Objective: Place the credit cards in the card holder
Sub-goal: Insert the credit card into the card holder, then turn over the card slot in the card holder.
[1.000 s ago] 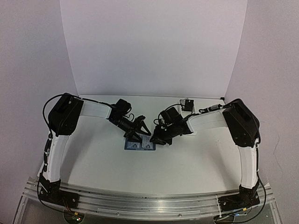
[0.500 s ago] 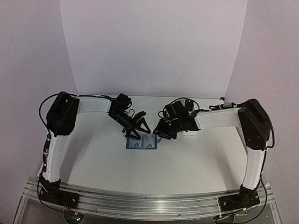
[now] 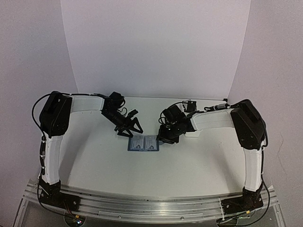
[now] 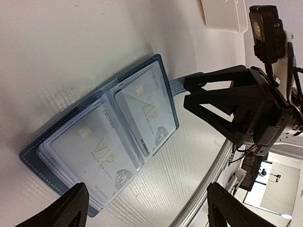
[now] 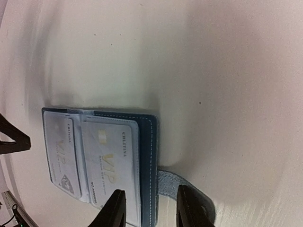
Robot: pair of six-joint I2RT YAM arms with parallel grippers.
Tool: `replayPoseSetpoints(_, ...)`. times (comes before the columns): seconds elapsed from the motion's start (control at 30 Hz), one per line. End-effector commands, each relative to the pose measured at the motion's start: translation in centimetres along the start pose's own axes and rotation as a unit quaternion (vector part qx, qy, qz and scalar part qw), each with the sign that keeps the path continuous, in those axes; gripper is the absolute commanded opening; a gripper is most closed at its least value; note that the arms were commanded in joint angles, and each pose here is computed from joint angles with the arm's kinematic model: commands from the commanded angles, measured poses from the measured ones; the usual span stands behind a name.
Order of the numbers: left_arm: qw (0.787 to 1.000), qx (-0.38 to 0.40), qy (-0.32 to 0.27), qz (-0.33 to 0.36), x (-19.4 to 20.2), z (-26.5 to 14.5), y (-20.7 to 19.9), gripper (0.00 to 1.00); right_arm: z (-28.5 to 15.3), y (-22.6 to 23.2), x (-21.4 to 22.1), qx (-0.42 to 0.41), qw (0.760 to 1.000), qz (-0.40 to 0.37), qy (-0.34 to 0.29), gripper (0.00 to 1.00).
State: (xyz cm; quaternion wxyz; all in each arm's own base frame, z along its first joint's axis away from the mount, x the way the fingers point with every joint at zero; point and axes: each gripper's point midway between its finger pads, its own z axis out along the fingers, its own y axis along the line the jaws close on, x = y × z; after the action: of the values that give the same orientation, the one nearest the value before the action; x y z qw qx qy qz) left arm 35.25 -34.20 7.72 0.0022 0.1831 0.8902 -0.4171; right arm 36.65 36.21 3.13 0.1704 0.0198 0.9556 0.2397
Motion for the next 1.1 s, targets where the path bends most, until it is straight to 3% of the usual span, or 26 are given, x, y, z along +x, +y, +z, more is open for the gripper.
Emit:
replayPoseSetpoints(0.0, 0.999, -0.03, -0.017, 0.004, 0.3, -1.2, 0.3, 0.84, 0.3, -0.2, -0.1, 0.009, 1.0, 0.009, 0.006, 0.33)
replayPoseSetpoints(0.23, 0.998, -0.065, -0.015, -0.015, 1.2, -0.9, 3.2, 0.81, -5.9, 3.2, -4.0, -0.013, 0.998, -0.022, -0.065, 0.36)
replayPoseSetpoints(0.37, 0.997, -0.067, -0.011, -0.023, 1.4, -0.5, 3.7, 0.8, -7.3, 1.3, -3.9, 0.033, 0.997, -0.008, -0.074, 0.41)
replayPoseSetpoints(0.5, 0.997, -0.066, -0.01, -0.025, 1.5, -0.3, 4.0, 0.79, -5.2, -0.3, -2.5, 0.053, 0.997, -0.008, -0.047, 0.5)
replayPoseSetpoints(0.73, 0.998, -0.061, -0.008, -0.026, 1.7, -0.1, 3.9, 0.77, -0.4, -0.6, -1.0, 0.041, 0.999, -0.019, 0.017, 0.47)
replayPoseSetpoints(0.93, 0.998, -0.06, -0.01, -0.025, 1.9, 0.0, 4.1, 0.7, 1.1, -0.1, -0.7, 0.01, 0.999, -0.021, 0.041, 0.2)
replayPoseSetpoints(1.0, 0.998, -0.059, -0.014, -0.015, 1.4, -0.2, 3.8, 0.65, 1.1, 0.1, -0.6, 0.006, 0.999, -0.023, 0.043, 0.13)
replayPoseSetpoints(1.07, 0.998, -0.063, -0.02, 0.013, 0.5, -0.8, 3.1, 0.53, 0.7, 0.3, -0.5, 0.0, 0.999, -0.023, 0.045, 0.07)
